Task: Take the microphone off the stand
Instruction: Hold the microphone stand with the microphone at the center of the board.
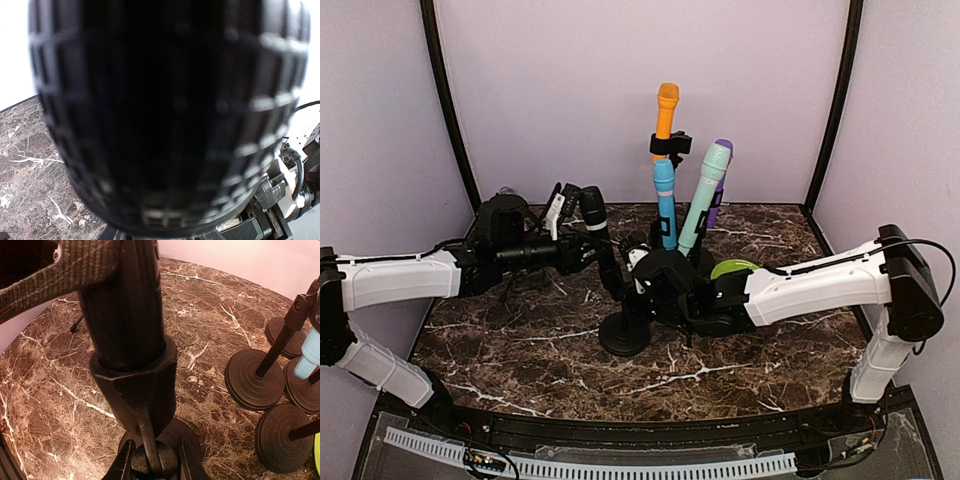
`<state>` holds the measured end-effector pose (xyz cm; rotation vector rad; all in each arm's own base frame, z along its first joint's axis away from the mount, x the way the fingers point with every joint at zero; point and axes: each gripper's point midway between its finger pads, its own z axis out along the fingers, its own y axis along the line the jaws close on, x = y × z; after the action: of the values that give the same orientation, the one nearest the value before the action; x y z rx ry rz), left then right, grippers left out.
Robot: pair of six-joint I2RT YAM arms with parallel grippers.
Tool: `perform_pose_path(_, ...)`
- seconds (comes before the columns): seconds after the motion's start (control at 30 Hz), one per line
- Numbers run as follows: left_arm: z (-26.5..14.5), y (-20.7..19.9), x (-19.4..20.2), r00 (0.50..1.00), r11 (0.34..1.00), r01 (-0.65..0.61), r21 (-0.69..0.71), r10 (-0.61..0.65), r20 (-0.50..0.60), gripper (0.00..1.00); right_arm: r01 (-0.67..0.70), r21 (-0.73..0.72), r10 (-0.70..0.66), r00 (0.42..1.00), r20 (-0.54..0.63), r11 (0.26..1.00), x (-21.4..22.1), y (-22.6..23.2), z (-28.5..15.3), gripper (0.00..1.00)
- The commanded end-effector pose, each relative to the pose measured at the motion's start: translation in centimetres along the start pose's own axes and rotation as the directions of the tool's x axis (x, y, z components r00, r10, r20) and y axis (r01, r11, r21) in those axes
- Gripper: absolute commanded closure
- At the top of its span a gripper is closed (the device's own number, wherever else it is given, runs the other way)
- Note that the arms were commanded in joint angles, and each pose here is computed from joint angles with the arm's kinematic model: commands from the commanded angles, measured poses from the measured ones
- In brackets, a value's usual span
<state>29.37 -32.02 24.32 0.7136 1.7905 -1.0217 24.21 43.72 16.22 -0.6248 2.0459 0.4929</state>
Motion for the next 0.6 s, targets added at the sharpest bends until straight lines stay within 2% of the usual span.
perform_pose_path(0.0,-1.7,-5.4,-2.4,0.996,0.977,-0.066,0.205,0.051,0.077,1.0,-0.125,-0.005,0.125,0.99,0.066,0.992,-2.2,0.0,0.5,1.0)
perform_pose_path(0.17,-1.8,-4.7,-2.9,0.995,0.986,-0.075,0.152,0.064,0.076,1.0,-0.048,-0.016,0.049,0.996,0.074,0.999,-2.3,0.4,0.7,1.0)
perform_pose_path(0.33,-1.7,-3.6,-3.0,0.996,0.995,-0.064,0.082,0.059,0.063,1.0,0.048,-0.088,-0.041,0.996,0.074,0.995,-1.5,1.7,0.6,1.0)
perform_pose_path(0.57,-1.5,-2.8,-3.2,0.998,0.997,-0.042,0.06,0.04,0.038,1.0,0.196,-0.162,-0.186,0.98,0.074,0.967,0.0,4.6,0.4,1.0)
